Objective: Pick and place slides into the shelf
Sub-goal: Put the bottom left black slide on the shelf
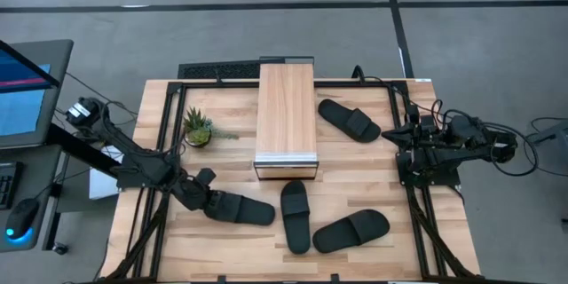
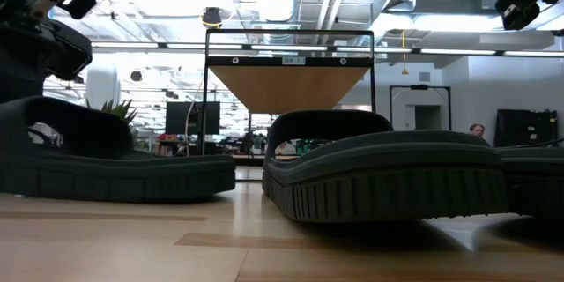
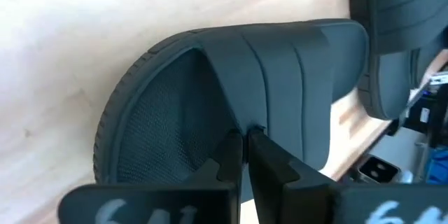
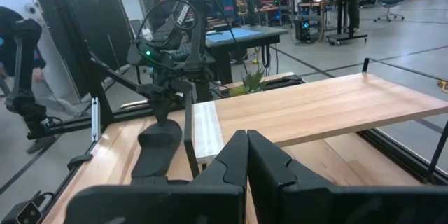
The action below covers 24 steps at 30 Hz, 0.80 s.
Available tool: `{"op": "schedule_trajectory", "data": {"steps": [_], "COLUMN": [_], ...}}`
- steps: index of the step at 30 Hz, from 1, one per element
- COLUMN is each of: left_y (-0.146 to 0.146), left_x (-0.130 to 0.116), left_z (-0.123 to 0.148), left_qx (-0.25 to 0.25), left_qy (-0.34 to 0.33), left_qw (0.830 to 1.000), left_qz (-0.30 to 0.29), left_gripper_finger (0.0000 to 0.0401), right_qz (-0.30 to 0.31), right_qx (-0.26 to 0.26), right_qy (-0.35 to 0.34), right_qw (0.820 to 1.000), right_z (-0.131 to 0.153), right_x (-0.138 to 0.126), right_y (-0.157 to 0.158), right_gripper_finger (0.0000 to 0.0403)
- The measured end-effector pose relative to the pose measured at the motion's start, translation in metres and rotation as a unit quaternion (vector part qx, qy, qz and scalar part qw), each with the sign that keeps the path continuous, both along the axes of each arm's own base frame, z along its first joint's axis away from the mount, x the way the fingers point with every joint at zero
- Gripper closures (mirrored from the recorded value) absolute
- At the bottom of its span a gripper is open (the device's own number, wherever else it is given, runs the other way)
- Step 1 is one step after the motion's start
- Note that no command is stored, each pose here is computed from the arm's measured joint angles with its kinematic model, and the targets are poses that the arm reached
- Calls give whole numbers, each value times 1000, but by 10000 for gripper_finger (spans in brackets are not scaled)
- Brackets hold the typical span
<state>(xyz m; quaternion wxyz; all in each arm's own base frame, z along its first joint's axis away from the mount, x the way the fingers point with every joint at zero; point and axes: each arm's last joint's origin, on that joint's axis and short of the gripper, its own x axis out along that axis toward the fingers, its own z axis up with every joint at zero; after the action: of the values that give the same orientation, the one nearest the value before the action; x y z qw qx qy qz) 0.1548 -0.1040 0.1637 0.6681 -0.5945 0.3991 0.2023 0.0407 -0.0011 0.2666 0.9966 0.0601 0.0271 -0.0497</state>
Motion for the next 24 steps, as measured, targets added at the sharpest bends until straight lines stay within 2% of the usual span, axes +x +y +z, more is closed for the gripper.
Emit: {"op": "schedule_trajectory", "data": {"steps": [6,14,24], "left_y": [1,13,26], "left_x": [-8,-26,-41], "left_z": [13,48,90], "left_qx": [-6,52,91], "left_qy": [-43,-54,-64], "left_qw": [999,995,991], "left_qz": [23,59,73], "left_gripper_finger": [401,401,401], "right_qz": [0,0,0], "right_qx": [0,0,0], "right_qy": [0,0,0], "right_qw": [1000,1000,1000], "right_z": [0,0,0], "right_x": [0,0,0], "right_y": [0,0,0], "right_gripper_finger": [403,403,403]}}
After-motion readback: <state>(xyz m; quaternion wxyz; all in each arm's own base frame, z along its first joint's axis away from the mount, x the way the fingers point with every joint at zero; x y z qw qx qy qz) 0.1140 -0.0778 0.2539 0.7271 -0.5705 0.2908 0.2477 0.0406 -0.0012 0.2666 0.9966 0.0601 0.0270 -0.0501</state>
